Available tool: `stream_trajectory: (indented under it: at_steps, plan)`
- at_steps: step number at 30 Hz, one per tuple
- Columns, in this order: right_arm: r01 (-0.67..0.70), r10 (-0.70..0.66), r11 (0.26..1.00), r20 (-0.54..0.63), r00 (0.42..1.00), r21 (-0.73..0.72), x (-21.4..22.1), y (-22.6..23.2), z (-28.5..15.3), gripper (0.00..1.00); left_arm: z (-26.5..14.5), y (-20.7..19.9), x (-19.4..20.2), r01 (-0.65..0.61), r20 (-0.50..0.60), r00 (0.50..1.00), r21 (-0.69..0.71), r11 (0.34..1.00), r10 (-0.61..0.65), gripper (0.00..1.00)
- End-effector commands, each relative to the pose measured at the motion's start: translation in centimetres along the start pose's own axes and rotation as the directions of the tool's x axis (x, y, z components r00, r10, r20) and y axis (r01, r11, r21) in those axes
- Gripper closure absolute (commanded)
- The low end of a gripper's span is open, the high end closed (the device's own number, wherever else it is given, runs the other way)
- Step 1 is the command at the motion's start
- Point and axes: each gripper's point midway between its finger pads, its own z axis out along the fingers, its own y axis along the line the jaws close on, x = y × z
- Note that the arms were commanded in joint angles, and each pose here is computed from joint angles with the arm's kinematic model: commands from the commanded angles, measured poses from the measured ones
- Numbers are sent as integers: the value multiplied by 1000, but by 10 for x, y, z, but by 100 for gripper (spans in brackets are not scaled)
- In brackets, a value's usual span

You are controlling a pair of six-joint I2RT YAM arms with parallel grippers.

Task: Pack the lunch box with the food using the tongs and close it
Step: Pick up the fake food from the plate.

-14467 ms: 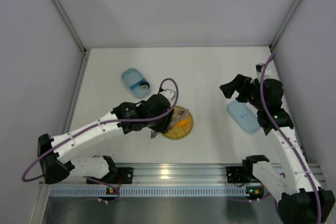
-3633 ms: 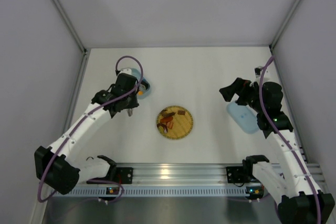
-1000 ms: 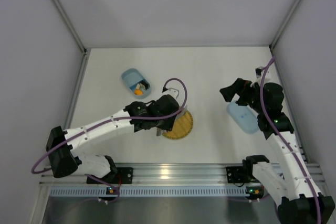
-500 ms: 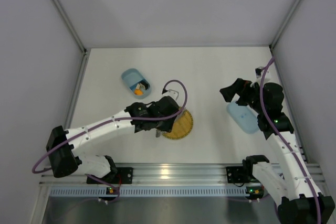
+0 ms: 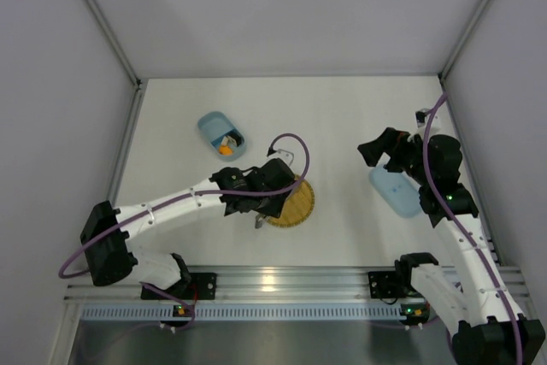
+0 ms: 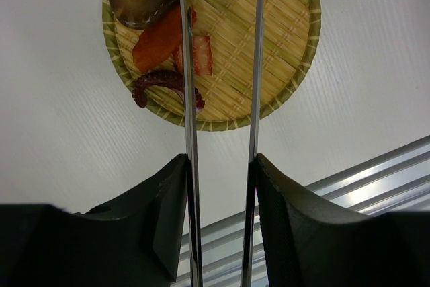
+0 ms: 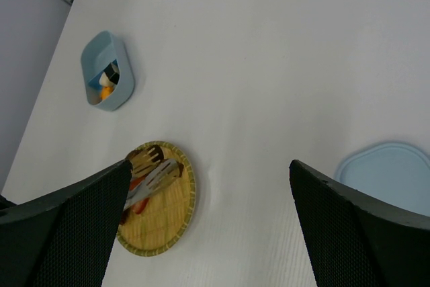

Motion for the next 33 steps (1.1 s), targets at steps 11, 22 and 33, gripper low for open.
stream_trajectory:
  at_steps: [11,22,33]
  plan:
    - [21,-21,1000,31,999,11,-7,-3,-3,1,-11,-8,-11,9,53,999,47,999,-12,64]
    - [18,-19,1000,32,999,10,-7,-3,-2,1,-43,7,-32,45,158,986,14,999,-47,66]
    - [15,-15,1000,28,999,3,-6,-2,-1,1,-69,51,-48,175,292,948,-146,974,-127,63]
